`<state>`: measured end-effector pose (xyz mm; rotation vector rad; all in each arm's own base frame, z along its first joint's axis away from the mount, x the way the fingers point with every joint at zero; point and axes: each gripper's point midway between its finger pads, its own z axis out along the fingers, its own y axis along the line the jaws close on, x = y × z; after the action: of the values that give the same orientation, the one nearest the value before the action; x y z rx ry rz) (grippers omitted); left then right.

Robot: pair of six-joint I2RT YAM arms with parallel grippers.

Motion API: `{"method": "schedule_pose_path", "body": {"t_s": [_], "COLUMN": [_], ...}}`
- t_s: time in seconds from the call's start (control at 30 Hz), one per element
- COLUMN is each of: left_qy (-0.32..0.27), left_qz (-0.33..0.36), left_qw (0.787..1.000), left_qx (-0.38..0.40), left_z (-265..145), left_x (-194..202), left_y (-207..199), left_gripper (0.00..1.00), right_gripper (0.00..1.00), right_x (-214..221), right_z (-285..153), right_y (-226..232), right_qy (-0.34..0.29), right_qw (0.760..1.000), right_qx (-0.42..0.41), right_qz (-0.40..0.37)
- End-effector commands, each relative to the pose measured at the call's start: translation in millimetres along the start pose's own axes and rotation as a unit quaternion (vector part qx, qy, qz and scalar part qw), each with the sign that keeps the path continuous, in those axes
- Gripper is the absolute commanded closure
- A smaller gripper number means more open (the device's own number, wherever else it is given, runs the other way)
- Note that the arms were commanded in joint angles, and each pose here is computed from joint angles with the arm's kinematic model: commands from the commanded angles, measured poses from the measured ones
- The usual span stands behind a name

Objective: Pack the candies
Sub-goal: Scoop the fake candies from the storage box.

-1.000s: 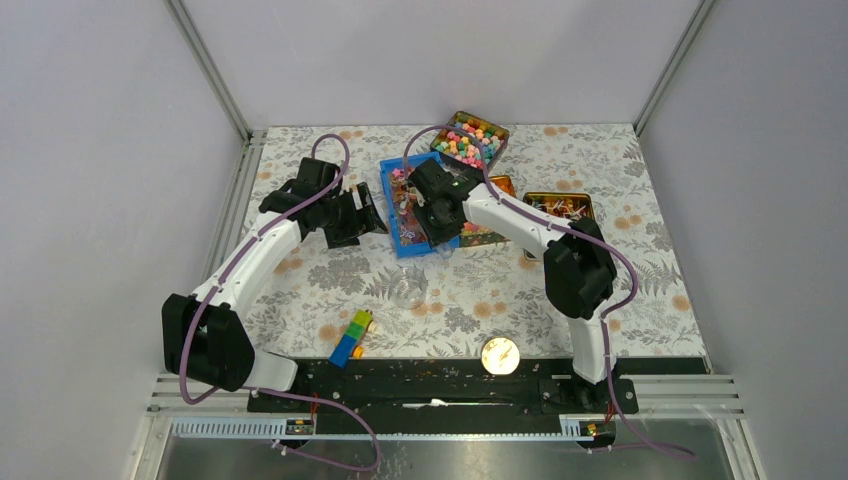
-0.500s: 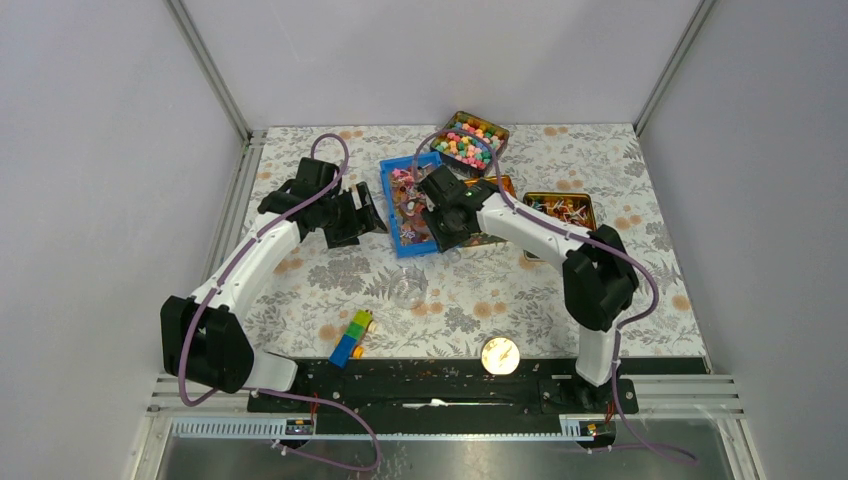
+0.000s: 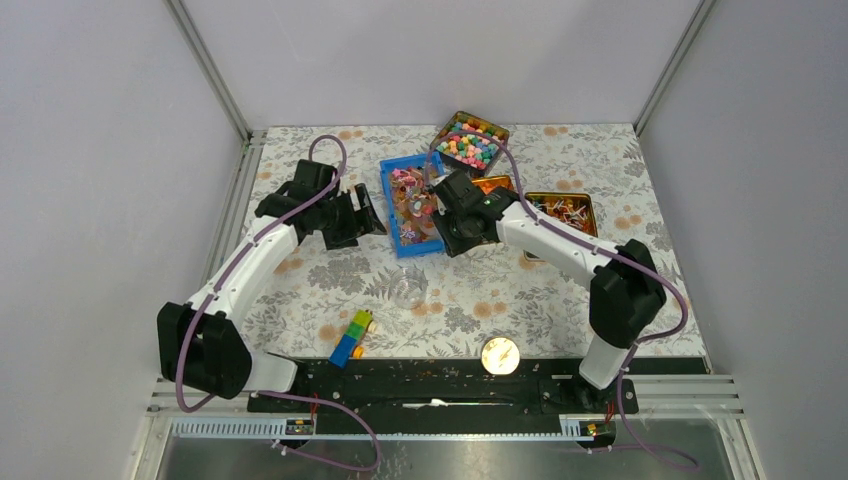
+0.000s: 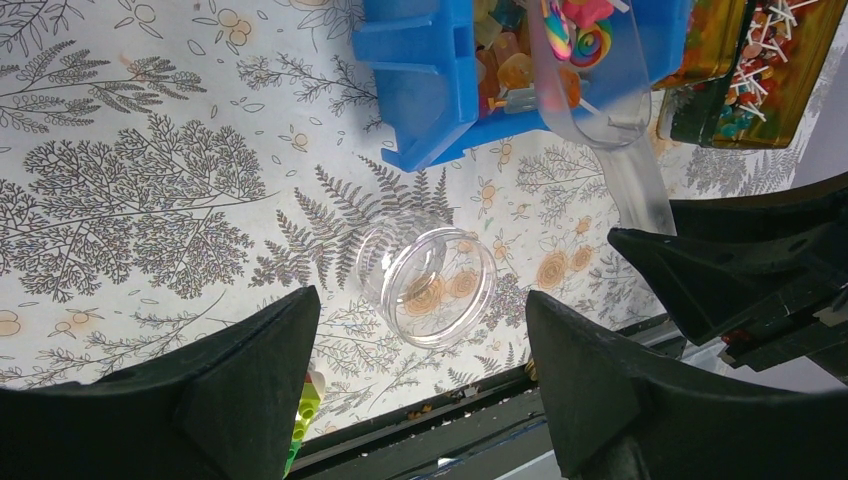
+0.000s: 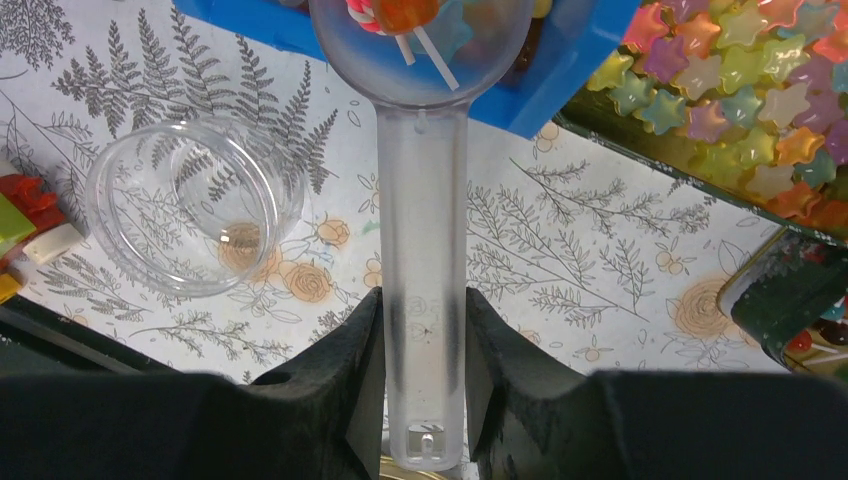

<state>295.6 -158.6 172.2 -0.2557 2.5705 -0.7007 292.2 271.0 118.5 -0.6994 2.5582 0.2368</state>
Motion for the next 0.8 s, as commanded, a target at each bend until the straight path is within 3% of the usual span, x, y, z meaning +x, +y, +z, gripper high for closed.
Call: {"method": "schedule_pose_path", "body": {"t_s": [0.0,0.77], "left_qy": [-0.027,-0.036], "left_qz": [0.009,0.015], "left_qw": [1.000,0.999], "left_qx": [0.013,0.034], "left_z": [-10.4,-13.1], "left_x": [-4.8,-3.2], "left_y": [-4.1,-9.0], "left_gripper": [0.22,0.20], "right_gripper": [1.00,1.00], "right_x": [-12.1,20.2], "right_z": [-29.3,-65.3], "right_y": [0.5,0.5], "right_qy": [-0.047,-0.063], "right_qw": [0.999,0.995], "right_qx": [-0.006,-0.015], "right_qz": [-0.011,-0.071]}}
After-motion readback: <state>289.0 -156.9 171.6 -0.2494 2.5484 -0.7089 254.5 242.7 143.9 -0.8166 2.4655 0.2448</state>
